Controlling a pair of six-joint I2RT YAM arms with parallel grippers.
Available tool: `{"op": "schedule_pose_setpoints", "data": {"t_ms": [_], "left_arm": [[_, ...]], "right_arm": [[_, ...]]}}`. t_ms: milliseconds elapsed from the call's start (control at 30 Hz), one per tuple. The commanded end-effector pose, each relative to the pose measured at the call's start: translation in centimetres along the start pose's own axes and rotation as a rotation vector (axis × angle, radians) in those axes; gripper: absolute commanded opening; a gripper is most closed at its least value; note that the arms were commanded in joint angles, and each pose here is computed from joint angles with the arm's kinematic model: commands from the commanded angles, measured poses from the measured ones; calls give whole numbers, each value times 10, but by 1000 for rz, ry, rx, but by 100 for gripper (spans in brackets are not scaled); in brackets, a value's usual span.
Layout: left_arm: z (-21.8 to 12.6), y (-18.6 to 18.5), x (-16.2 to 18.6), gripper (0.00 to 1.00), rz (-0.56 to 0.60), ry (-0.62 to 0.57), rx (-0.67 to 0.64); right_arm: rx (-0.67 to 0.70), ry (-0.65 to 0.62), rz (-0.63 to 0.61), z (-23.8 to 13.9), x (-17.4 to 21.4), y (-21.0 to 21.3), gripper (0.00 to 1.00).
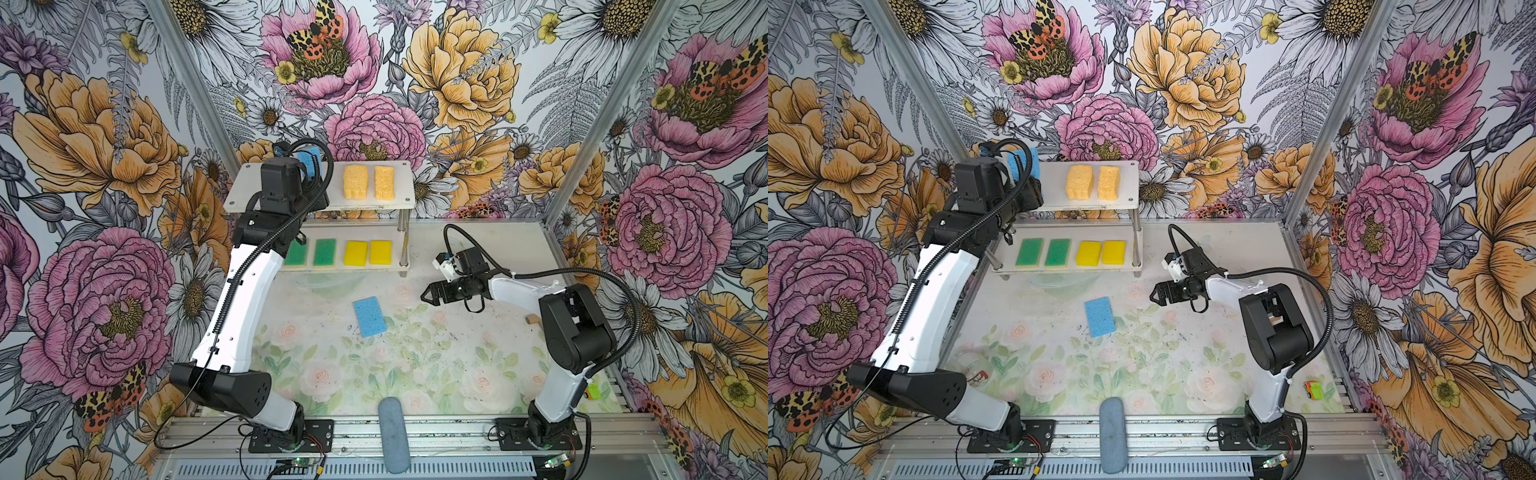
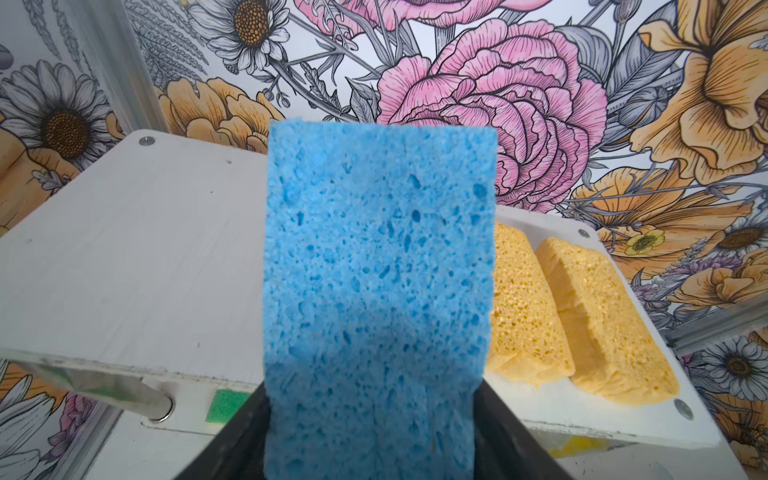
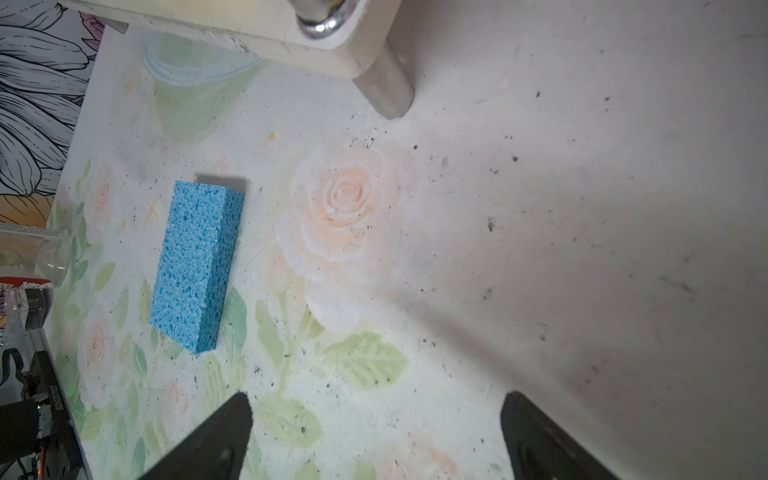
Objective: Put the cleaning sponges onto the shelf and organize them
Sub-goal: 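Carry the blue sponge up to the shelf top with the left gripper, then hold the blue sponge above the shelf top beside the yellow-orange sponges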
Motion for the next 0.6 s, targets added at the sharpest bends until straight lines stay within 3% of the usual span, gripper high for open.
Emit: {"op": "schedule_pose_setpoints", "data": {"t_ms": [0, 567], "left_arm": [[3, -2, -15, 66, 45, -12, 75], [45, 12, -13, 65, 150, 23, 40]], "right_arm": [[10, -30, -18, -8, -3, 6, 96], [14, -28, -17, -7, -2, 5, 96]]}}
Point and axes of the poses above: each gripper's point midway between its finger pads, its own z axis out along the fingers, its own y axis along the line the jaws close on, x = y × z, the point moved 5 cm from there along -z, back along the fingers, and after that the axes turned 2 degrees about -z, right-handed, at the moved point
